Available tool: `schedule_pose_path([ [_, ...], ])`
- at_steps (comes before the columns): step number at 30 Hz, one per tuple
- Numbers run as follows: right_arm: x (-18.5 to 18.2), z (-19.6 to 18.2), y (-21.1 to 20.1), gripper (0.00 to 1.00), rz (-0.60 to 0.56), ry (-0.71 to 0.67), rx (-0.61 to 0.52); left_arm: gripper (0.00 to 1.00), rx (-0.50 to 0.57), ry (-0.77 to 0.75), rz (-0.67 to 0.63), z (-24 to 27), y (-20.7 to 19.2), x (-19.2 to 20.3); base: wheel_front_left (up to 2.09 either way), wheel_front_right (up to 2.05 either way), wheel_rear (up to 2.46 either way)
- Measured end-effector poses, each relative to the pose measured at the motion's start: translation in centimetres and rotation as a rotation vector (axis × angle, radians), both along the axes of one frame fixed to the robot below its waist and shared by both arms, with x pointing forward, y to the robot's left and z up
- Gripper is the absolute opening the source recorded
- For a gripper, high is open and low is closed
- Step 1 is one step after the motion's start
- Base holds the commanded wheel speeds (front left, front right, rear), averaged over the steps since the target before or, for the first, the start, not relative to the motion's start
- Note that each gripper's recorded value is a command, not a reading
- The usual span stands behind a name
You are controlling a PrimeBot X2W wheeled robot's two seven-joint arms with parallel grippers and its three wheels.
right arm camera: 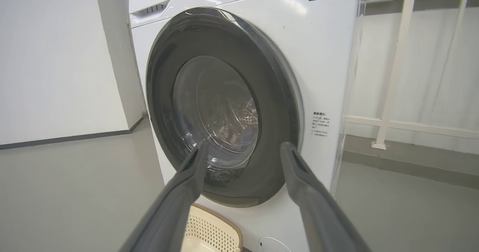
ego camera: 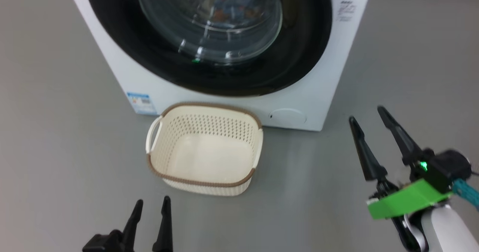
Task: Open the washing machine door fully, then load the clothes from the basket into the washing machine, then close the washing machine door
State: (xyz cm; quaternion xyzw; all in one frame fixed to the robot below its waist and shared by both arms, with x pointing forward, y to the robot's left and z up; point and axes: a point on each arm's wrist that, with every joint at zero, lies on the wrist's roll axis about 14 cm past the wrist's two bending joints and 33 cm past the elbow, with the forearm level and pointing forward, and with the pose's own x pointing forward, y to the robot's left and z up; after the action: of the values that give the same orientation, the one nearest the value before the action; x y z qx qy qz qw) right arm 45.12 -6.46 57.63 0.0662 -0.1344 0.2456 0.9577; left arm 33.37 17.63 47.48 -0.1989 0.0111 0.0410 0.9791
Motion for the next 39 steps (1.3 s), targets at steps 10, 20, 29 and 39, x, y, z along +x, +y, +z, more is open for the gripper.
schedule_pose_path([
  [10,-6.5,-2.0,-8.1,1.00,-0.257,0.068,0.026,1.00,0.020,-0.040,-0.107,0.9,-2.7,0.1,0.00,0.00,0.00],
  [20,-9.8,-4.0,-11.3,1.00,-0.380,0.124,0.001,1.00,0.022,-0.070,-0.158,1.6,-4.1,0.4,0.00,0.00,0.00],
  [29,-11.0,-6.2,-11.8,1.00,-0.416,0.190,-0.010,1.00,0.030,-0.080,-0.148,1.9,-3.6,0.0,0.00,0.00,0.00],
  [39,-11.2,-7.9,-12.0,0.00,-0.431,0.244,-0.012,0.00,0.036,-0.024,-0.168,0.1,-4.1,-0.5,0.00,0.00,0.00],
])
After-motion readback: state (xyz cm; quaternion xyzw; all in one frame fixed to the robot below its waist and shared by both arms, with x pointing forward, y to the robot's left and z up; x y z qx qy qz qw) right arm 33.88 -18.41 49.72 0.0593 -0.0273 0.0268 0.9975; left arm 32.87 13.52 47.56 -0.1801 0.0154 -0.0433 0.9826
